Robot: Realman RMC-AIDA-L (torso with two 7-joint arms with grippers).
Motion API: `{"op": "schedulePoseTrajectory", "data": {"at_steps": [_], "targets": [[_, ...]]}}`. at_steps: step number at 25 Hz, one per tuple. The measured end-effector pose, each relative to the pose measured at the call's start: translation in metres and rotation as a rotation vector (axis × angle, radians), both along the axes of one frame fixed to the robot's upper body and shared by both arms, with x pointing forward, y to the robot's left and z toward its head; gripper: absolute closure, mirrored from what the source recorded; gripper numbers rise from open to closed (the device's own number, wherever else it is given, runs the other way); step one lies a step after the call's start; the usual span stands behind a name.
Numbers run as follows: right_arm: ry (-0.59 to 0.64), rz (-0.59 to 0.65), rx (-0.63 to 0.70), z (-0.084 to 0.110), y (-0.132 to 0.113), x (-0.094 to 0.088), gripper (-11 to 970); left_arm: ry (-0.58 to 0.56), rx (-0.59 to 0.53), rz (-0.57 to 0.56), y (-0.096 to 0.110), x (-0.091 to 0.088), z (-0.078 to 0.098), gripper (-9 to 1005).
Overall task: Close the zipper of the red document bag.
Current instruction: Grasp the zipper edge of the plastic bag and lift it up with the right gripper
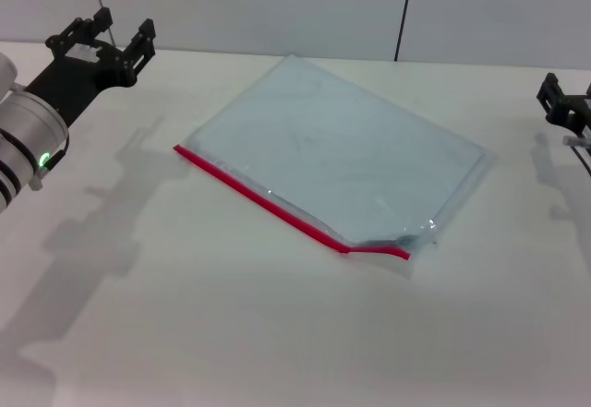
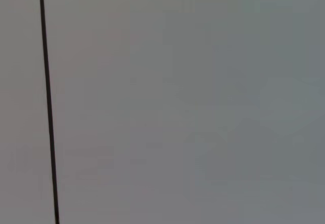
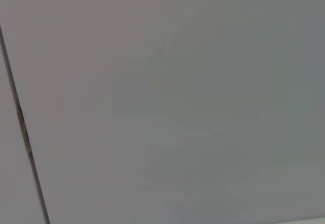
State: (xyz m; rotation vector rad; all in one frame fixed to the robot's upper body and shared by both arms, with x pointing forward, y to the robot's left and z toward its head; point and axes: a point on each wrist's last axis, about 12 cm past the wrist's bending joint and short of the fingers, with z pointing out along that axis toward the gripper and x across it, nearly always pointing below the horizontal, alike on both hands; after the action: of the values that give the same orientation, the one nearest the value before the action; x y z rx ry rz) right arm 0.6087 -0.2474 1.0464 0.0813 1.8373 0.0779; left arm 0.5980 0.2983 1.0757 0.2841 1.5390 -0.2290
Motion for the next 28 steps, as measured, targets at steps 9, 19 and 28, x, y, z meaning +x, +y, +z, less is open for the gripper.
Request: {"op": "schedulePoseTrajectory", "data": {"at_steps": [9,19,28], "targets": [[0.000,-0.002,0.002,0.000,0.000,0.000,319,0.000,0.002,-0.002,0.000,0.000,0.000,371],[0.041,0.085,0.020,0.003,0.017,0.000,321,0.029,0.006,0.007,0.003,-0.002,-0.005,374],[0.055,0.377,-0.039,0.040,0.035,-0.024,322,0.057,0.006,0.013,0.003,-0.001,-0.008,375]]}}
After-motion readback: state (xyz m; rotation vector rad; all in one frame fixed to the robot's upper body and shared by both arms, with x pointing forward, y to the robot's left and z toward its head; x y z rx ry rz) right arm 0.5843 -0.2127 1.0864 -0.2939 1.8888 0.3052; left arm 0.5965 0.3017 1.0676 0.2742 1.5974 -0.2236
